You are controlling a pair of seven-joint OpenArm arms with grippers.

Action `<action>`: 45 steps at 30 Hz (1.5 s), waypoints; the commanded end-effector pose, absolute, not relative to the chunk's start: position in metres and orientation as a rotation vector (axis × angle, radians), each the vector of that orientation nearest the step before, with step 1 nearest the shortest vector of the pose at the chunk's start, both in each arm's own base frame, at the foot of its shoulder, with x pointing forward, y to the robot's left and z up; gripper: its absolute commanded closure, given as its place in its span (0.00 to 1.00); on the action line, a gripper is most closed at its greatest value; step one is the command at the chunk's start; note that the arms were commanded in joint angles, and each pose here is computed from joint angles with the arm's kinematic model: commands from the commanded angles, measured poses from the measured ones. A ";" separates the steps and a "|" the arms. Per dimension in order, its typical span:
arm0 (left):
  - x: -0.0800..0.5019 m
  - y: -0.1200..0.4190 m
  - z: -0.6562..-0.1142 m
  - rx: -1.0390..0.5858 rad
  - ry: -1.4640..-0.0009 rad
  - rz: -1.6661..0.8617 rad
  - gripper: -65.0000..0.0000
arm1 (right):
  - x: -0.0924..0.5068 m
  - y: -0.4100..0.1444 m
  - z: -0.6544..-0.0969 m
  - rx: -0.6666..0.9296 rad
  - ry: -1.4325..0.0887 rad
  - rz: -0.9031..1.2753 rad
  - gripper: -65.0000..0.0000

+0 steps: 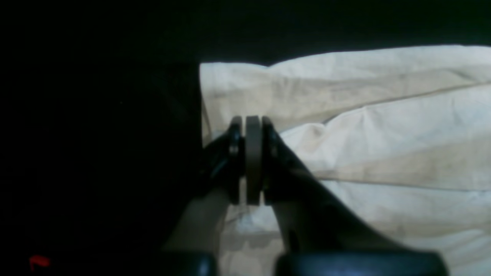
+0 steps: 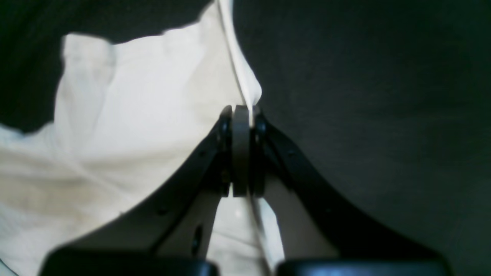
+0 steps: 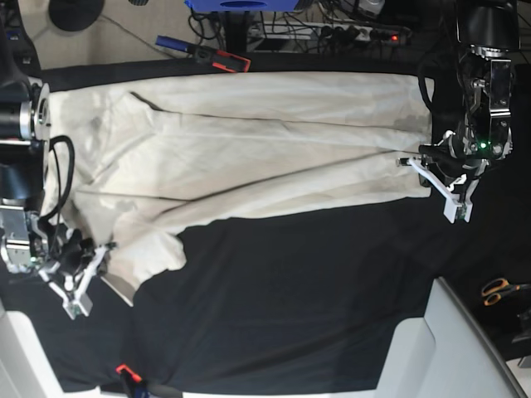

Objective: Fold the T-shirt properly
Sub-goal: 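Fold the sleeve part over the body with the right gripper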

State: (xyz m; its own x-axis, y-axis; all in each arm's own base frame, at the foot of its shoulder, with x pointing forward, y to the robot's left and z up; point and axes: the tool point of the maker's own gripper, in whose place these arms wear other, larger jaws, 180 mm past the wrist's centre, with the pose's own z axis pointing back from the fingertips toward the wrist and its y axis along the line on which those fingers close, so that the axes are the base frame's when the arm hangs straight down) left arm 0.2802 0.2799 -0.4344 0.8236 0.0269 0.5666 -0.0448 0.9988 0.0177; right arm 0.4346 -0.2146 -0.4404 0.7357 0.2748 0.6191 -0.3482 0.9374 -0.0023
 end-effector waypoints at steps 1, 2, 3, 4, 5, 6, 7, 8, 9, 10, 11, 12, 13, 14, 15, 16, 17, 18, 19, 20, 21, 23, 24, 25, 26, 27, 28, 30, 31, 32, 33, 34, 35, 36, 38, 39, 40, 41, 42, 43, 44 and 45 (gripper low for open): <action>0.292 0.286 -0.420 0.047 -0.651 0.032 1.00 | 0.451 -0.220 -0.415 0.093 -0.721 0.363 1.00; 0.292 0.286 -0.420 0.047 -0.652 0.031 1.00 | 0.450 -0.220 -0.413 0.078 -0.713 0.378 1.00; 0.293 0.286 -0.419 0.047 -0.654 0.031 1.00 | 0.448 -0.220 -0.409 0.064 -0.708 0.392 1.00; 0.293 0.286 -0.419 0.047 -0.652 0.031 1.00 | 0.445 -0.220 -0.408 0.050 -0.696 0.406 1.00; 0.293 0.286 -0.419 0.047 -0.652 0.031 1.00 | 0.442 -0.220 -0.407 0.037 -0.681 0.416 1.00; 0.293 0.286 -0.419 0.047 -0.652 0.031 1.00 | 0.437 -0.222 -0.407 0.023 -0.662 0.423 1.00; 0.293 0.287 -0.419 0.048 -0.652 0.031 1.00 | 0.433 -0.222 -0.407 0.013 -0.648 0.430 1.00; 0.292 0.287 -0.419 0.048 -0.650 0.031 1.00 | 0.428 -0.222 -0.408 0.003 -0.637 0.439 1.00; 0.292 0.287 -0.419 0.050 -0.651 0.030 1.00 | 0.424 -0.222 -0.407 -0.006 -0.633 0.450 1.00; 0.293 0.288 -0.419 0.051 -0.651 0.029 1.00 | 0.420 -0.221 -0.407 -0.014 -0.633 0.460 1.00; 0.293 0.289 -0.418 0.052 -0.651 0.029 1.00 | 0.418 -0.220 -0.404 -0.022 -0.641 0.471 1.00; 0.293 0.289 -0.418 0.054 -0.652 0.027 1.00 | 0.417 -0.218 -0.401 -0.028 -0.655 0.481 1.00; 0.293 0.290 -0.417 0.054 -0.653 0.025 1.00 | 0.416 -0.216 -0.397 -0.035 -0.664 0.490 1.00; 0.293 0.290 -0.417 0.056 -0.653 0.025 1.00 | 0.414 -0.216 -0.395 -0.044 -0.660 0.498 1.00; 0.293 0.291 -0.417 0.056 -0.653 0.022 1.00 | 0.410 -0.217 -0.395 -0.055 -0.642 0.503 1.00; 0.293 0.294 -0.415 0.063 -0.653 0.019 1.00 | 0.409 -0.218 -0.392 -0.066 -0.633 0.506 1.00; 0.294 0.294 -0.414 0.066 -0.655 0.016 1.00 | 0.405 -0.219 -0.394 -0.073 -0.618 0.509 1.00; 0.296 0.292 -0.411 0.064 -0.665 0.011 1.00 | 0.402 -0.219 -0.393 -0.078 -0.616 0.515 1.00; 0.298 0.290 -0.407 0.063 -0.677 0.004 1.00 | 0.399 -0.219 -0.393 -0.084 -0.613 0.520 1.00; 0.301 0.288 -0.401 0.062 -0.694 -0.005 1.00 | 0.397 -0.217 -0.391 -0.087 -0.620 0.526 1.00; 0.304 0.288 -0.395 0.066 -0.709 -0.015 1.00 | 0.394 -0.216 -0.392 -0.089 -0.621 0.531 1.00; 0.307 0.289 -0.388 0.074 -0.724 -0.028 1.00 | 0.389 -0.215 -0.391 -0.096 -0.618 0.539 1.00; 0.307 0.289 -0.388 0.074 -0.726 -0.029 1.00 | 0.387 -0.215 -0.391 -0.101 -0.611 0.542 1.00; 0.308 0.288 -0.387 0.072 -0.730 -0.029 1.00 | 0.385 -0.216 -0.390 -0.106 -0.605 0.544 1.00; 0.313 0.288 -0.383 0.072 -0.740 -0.028 1.00 | 0.382 -0.216 -0.391 -0.107 -0.602 0.545 1.00; 0.315 0.289 -0.382 0.073 -0.745 -0.027 1.00 | 0.381 -0.215 -0.391 -0.107 -0.603 0.547 1.00; 0.317 0.289 -0.380 0.073 -0.750 -0.026 1.00 | 0.382 -0.215 -0.389 -0.110 -0.610 0.548 1.00; 0.318 0.289 -0.379 0.073 -0.754 -0.027 1.00 | 0.383 -0.225 -0.383 -0.117 -0.627 0.511 1.00; 0.319 0.289 -0.378 0.073 -0.758 -0.026 1.00 | 0.384 -0.231 -0.380 -0.122 -0.639 0.490 1.00; 0.321 0.289 -0.375 0.075 -0.765 -0.028 1.00 | 0.385 -0.234 -0.378 -0.124 -0.645 0.477 1.00; 0.327 0.289 -0.370 0.075 -0.779 -0.027 1.00 | 0.385 -0.237 -0.376 -0.126 -0.649 0.466 1.00; 0.329 0.289 -0.368 0.075 -0.785 -0.026 1.00 | 0.386 -0.239 -0.375 -0.127 -0.652 0.460 1.00; 0.332 0.290 -0.366 0.077 -0.793 -0.027 1.00 | 0.386 -0.242 -0.374 -0.131 -0.653 0.456 1.00; 0.334 0.292 -0.363 0.081 -0.798 -0.028 1.00 | 0.386 -0.246 -0.373 -0.141 -0.651 0.460 1.00; 0.337 0.292 -0.361 0.083 -0.805 -0.029 1.00 | 0.386 -0.249 -0.369 -0.153 -0.656 0.467 1.00; 0.337 0.293 -0.360 0.084 -0.807 -0.029 1.00 | 0.386 -0.248 -0.368 -0.155 -0.660 0.470 1.00; 0.340 0.293 -0.357 0.087 -0.814 -0.031 1.00 | 0.386 -0.248 -0.366 -0.159 -0.666 0.474 1.00; 0.341 0.293 -0.355 0.087 -0.819 -0.031 1.00 | 0.387 -0.248 -0.363 -0.163 -0.671 0.476 1.00; 0.342 0.294 -0.355 0.087 -0.819 -0.030 1.00 | 0.387 -0.248 -0.361 -0.166 -0.673 0.478 1.00; 0.342 0.294 -0.355 0.087 -0.821 -0.030 1.00 | 0.388 -0.248 -0.359 -0.169 -0.680 0.480 1.00; 0.342 0.294 -0.354 0.088 -0.821 -0.032 1.00 | 0.388 -0.248 -0.359 -0.170 -0.680 0.481 1.00; 0.342 0.294 -0.354 0.088 -0.822 -0.033 1.00 | 0.386 -0.248 -0.360 -0.172 -0.673 0.481 1.00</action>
